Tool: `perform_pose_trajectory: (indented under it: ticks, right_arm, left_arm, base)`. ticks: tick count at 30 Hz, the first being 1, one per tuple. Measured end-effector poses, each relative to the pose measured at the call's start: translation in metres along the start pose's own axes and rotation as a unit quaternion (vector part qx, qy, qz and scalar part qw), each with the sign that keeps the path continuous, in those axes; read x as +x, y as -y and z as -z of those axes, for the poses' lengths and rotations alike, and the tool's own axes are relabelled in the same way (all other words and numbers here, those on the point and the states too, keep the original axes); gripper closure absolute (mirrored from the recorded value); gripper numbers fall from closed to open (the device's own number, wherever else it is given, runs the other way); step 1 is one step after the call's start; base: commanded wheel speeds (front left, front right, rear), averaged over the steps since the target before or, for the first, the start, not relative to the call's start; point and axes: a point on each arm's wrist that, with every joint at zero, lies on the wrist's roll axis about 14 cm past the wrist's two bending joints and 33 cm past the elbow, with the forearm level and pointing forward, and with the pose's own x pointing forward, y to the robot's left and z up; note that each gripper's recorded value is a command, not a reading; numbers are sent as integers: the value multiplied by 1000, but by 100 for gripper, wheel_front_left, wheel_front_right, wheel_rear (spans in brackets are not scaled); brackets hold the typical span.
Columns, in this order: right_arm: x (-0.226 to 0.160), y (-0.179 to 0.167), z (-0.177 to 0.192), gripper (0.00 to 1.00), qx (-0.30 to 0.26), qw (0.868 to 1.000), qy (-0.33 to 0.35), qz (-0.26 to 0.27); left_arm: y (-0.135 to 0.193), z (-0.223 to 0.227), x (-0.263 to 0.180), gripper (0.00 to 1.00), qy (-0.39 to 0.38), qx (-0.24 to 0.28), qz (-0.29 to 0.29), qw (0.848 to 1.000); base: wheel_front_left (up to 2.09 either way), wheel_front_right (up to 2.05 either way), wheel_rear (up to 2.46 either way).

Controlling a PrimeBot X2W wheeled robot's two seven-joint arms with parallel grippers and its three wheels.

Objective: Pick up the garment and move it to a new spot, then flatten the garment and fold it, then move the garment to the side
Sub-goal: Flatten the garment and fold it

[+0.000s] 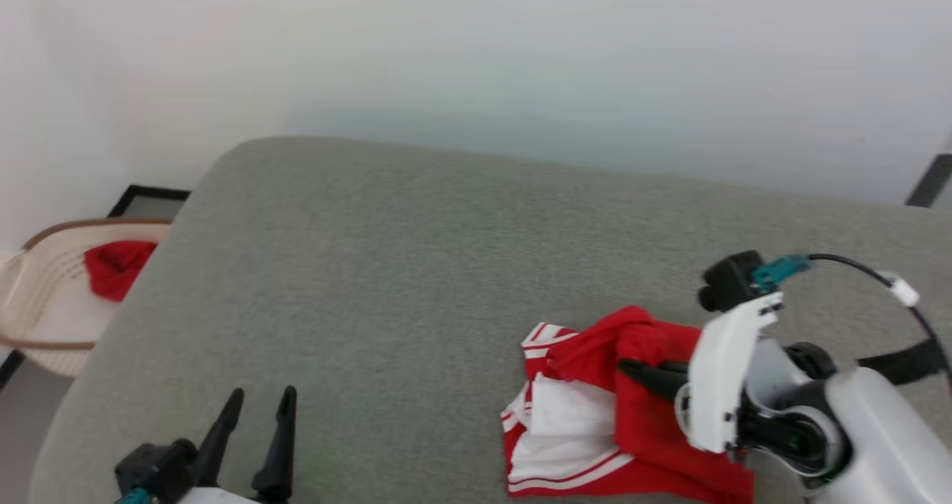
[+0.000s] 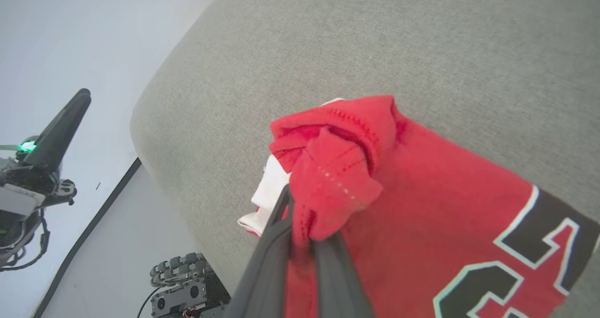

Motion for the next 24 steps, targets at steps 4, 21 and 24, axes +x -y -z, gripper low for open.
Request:
perform_pose_trajectory:
  ticks: [4, 21, 24]
  right_arm:
    - [22, -17, 0, 100, -15, 1000, -13, -19]
    - [46, -23, -1, 0, -38, 999, -17, -26]
    - [36, -20, -9, 0, -38, 999, 5, -25]
  left_arm:
    - [-7, 1, -6, 0, 0, -2, -13, 1000]
    - [-12, 3, -2, 0, -2, -4, -21, 1000]
    - [-9, 3, 2, 0, -2, -2, -14, 1000]
  base:
    - [0, 0, 0]
    - [0, 0, 0]
    - [0, 0, 0]
